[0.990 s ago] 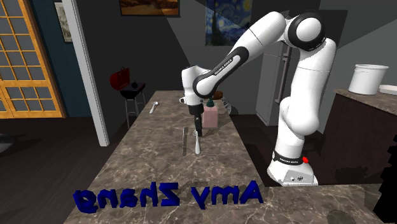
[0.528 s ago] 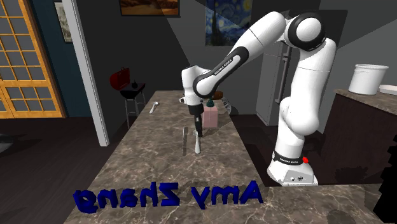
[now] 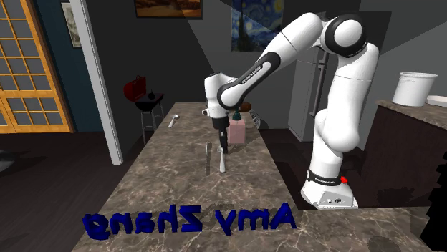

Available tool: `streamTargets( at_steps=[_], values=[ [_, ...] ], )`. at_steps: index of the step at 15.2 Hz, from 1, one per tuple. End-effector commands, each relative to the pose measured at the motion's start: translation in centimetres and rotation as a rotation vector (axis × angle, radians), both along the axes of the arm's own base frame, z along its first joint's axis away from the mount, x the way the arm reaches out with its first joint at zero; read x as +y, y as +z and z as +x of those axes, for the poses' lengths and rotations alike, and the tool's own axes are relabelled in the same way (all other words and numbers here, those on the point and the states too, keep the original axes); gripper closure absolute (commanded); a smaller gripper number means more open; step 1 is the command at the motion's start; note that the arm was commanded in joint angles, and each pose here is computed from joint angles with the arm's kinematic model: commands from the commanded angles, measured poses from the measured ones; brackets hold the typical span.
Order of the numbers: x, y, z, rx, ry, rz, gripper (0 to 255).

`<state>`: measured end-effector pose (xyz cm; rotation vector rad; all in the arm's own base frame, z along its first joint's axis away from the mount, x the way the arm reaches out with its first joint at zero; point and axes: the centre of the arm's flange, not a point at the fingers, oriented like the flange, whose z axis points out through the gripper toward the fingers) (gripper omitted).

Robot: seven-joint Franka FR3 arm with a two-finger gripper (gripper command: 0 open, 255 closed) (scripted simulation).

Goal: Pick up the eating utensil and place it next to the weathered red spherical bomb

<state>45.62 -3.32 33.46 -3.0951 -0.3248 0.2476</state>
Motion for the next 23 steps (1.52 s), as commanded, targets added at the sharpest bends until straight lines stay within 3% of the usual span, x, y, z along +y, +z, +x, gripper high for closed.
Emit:
streamTargets(
  at_steps=[1, 23],
  values=[
    [0.0, 0.8, 0.0, 0.0, 0.0, 0.0, 255],
    [0.0, 12.4, 0.0, 0.0, 0.0, 0.0, 255]
  ],
)
